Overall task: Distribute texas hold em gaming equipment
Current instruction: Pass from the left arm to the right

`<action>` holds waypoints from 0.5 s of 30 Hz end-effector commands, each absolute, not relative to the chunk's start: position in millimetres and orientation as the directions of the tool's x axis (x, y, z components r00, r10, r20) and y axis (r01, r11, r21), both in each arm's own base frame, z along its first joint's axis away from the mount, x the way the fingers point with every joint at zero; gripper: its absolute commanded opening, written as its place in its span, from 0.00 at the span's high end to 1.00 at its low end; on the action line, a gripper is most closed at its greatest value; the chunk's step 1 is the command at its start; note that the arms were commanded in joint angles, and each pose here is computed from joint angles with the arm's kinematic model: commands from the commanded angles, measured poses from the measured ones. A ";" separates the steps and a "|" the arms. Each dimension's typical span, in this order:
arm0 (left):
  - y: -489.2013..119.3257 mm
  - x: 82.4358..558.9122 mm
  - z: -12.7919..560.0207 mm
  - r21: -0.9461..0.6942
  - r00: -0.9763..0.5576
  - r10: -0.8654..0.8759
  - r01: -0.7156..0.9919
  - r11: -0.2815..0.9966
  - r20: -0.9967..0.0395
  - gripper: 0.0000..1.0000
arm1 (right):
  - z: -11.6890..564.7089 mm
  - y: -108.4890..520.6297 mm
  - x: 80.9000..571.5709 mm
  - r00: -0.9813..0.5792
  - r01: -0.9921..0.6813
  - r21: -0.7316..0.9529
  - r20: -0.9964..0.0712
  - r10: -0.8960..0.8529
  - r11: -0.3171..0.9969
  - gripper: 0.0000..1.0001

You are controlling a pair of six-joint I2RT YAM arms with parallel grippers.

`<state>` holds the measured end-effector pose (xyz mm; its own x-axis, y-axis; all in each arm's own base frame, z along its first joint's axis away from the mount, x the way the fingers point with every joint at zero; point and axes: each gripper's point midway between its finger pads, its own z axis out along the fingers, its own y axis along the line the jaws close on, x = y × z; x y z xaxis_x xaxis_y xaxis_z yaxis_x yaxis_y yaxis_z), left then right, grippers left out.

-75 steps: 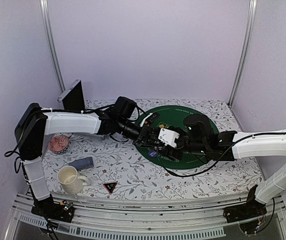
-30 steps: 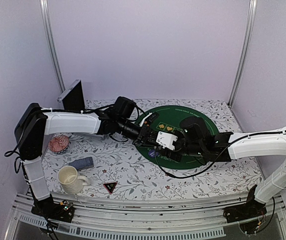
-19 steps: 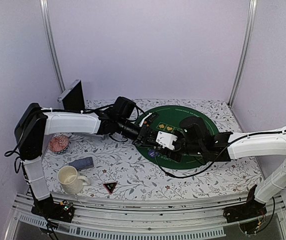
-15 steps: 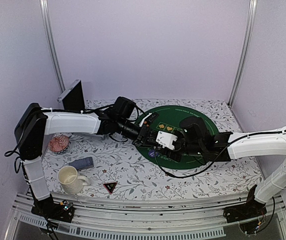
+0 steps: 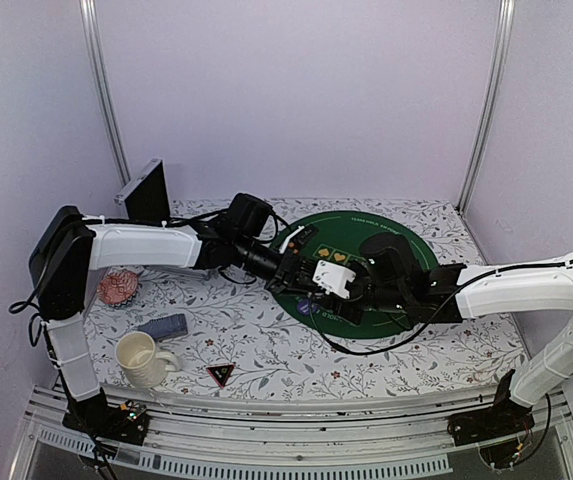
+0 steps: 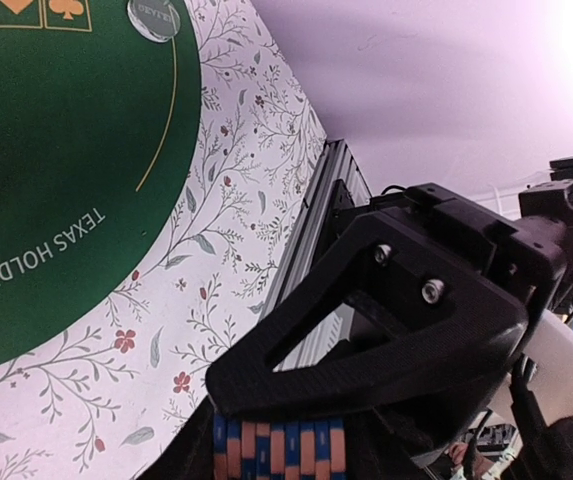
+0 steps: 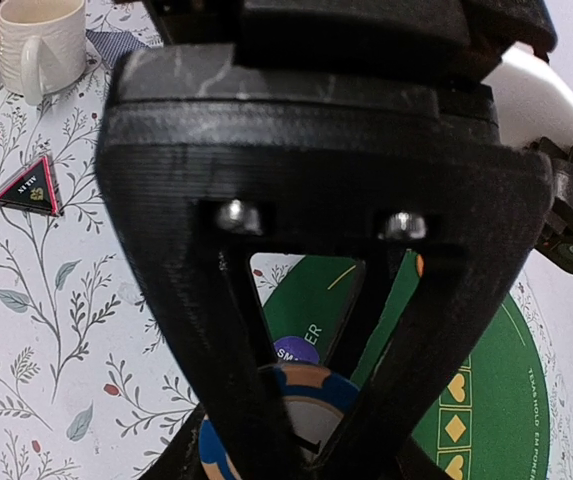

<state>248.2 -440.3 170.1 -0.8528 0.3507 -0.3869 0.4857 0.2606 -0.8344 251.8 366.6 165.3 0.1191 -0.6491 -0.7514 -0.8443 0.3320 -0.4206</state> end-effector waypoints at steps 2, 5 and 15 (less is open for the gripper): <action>-439.7 246.8 183.2 -0.838 -0.841 0.350 0.501 0.217 -0.412 0.55 | 181.9 368.6 253.3 0.117 -0.839 -0.403 -0.790 -0.602 0.366 0.85; -439.4 247.5 183.9 -0.837 -0.841 0.348 0.502 0.216 -0.415 0.53 | 182.1 368.0 253.7 0.118 -0.838 -0.405 -0.790 -0.602 0.366 0.85; -434.0 254.6 183.7 -0.831 -0.843 0.335 0.506 0.233 -0.420 0.33 | 182.4 362.2 252.4 0.106 -0.842 -0.388 -0.800 -0.591 0.374 0.86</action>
